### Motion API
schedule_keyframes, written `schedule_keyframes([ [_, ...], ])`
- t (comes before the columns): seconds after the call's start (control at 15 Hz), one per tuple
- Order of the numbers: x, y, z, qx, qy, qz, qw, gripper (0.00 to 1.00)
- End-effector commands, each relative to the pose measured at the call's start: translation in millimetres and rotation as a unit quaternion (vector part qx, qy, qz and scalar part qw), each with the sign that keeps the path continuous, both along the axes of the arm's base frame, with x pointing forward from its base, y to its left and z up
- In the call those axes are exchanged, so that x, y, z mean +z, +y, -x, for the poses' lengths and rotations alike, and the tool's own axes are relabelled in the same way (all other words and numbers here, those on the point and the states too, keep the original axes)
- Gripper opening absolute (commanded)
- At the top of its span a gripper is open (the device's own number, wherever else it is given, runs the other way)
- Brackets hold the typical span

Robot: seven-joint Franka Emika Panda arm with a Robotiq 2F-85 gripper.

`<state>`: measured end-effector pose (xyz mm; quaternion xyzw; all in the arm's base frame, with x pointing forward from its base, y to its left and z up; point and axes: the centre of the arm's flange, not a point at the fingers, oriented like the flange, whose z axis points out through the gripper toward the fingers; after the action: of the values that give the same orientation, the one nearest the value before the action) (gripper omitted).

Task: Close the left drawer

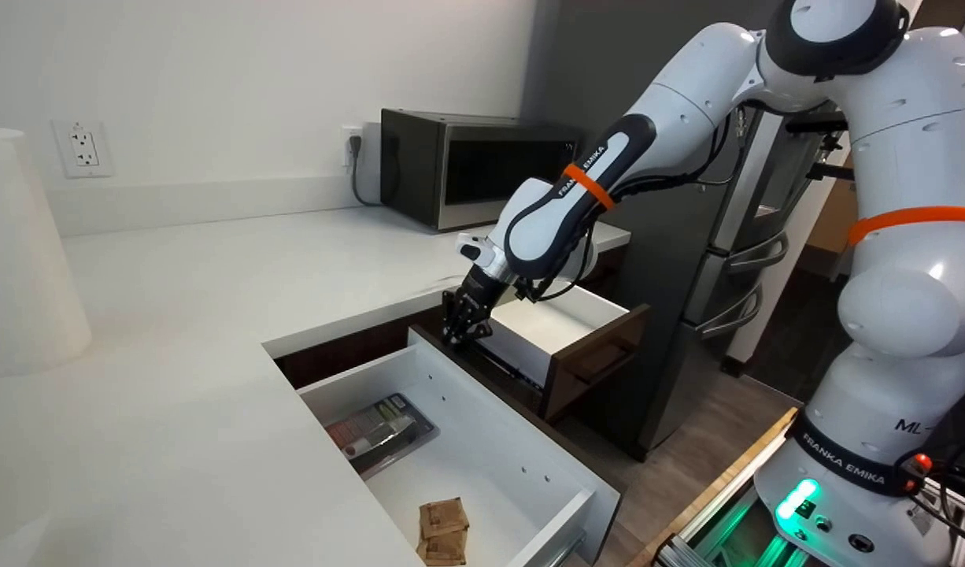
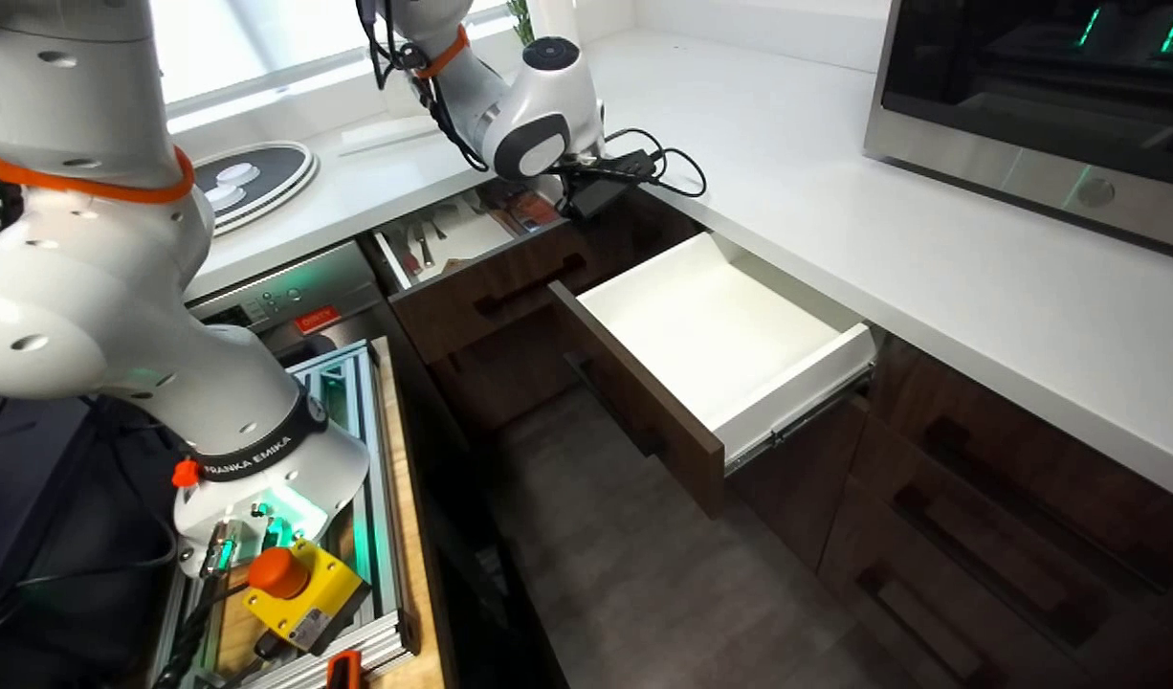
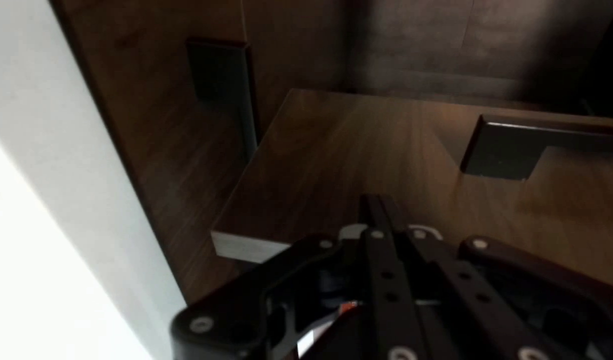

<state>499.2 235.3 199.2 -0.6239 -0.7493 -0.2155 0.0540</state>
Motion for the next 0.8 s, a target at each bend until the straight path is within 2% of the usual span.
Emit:
schedule_keyframes([
  [0.0, -15, 27, -19, 0.024, -0.014, -0.062, 0.9977, 0.00],
  [0.33, -21, 59, -32, 0.071, -0.011, -0.119, 0.9903, 0.00],
  [0.73, -24, 99, -49, 0.157, 0.000, -0.181, 0.9708, 0.00],
])
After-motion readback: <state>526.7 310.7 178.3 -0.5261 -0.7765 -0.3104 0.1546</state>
